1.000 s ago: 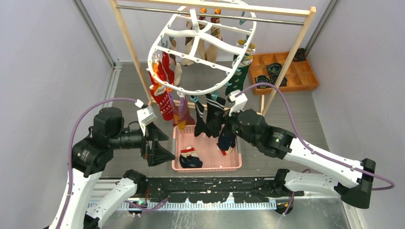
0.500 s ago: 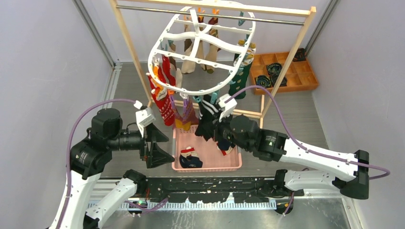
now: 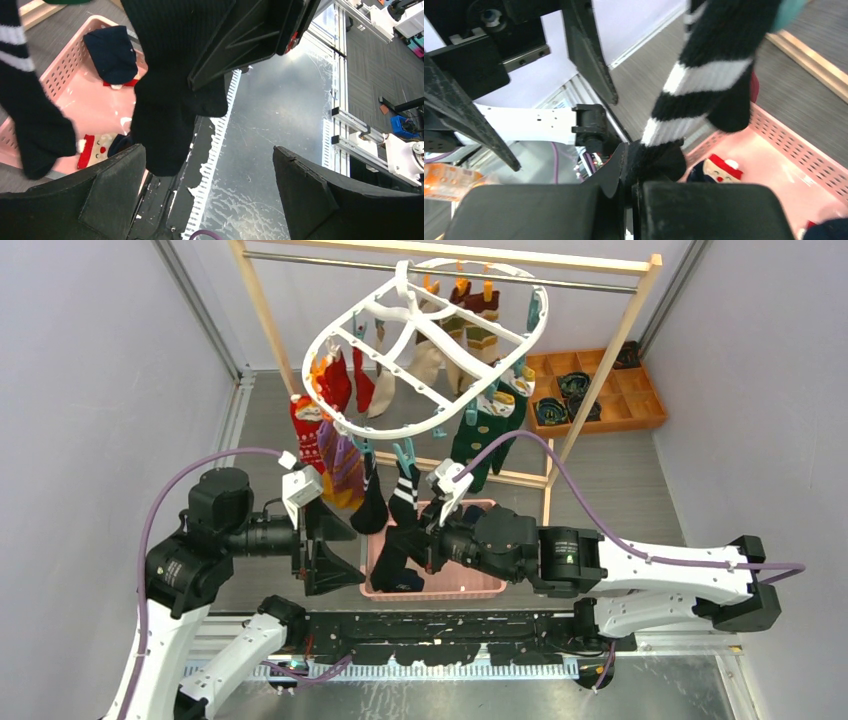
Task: Remove the socks clipped to the hanger
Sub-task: Remove the sock from the hanger.
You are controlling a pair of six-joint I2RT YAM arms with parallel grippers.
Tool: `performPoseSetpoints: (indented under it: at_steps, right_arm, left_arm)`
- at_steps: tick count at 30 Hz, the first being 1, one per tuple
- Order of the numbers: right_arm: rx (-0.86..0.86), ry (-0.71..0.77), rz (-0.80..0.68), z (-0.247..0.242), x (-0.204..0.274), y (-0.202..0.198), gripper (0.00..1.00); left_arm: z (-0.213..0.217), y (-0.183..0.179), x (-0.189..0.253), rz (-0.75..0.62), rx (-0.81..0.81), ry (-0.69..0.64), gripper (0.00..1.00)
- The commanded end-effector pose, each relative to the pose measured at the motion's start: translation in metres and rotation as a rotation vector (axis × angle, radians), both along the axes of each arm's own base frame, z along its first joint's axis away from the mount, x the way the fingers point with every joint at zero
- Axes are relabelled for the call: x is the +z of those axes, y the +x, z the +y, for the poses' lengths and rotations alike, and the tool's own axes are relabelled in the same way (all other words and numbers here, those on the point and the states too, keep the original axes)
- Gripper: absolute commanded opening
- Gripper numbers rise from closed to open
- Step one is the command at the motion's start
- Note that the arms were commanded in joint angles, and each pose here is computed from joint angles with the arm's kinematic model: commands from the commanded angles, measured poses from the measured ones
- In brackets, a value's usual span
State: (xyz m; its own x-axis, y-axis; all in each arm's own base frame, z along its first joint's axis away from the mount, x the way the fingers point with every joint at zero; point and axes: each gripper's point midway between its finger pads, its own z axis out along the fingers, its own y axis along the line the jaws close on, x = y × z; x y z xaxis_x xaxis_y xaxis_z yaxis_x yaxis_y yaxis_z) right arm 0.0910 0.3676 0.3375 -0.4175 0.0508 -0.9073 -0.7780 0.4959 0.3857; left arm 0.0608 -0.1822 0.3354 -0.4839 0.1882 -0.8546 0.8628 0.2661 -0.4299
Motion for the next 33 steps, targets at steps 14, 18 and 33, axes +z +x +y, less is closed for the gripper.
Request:
performPoseSetpoints:
  at_steps: [14,18,33]
  right_arm:
    - [0.377,0.304,0.087,0.039,0.072,-0.068,0.01]
    - [0.411,0.336,0.102,0.048,0.074,-0.074,0.01]
    - [0.196,0.424,0.156,0.034,0.066,-0.040,0.25]
  left_arm:
    - [-0.004,0.003,0.005,-0.077,-0.020,-0.055,0.99]
    - [-0.008,0.001,0.006,-0.052,-0.045,-0.080,0.99]
    - [-0.012,0.002,0.004,-0.049,-0.054,-0.120,0.13]
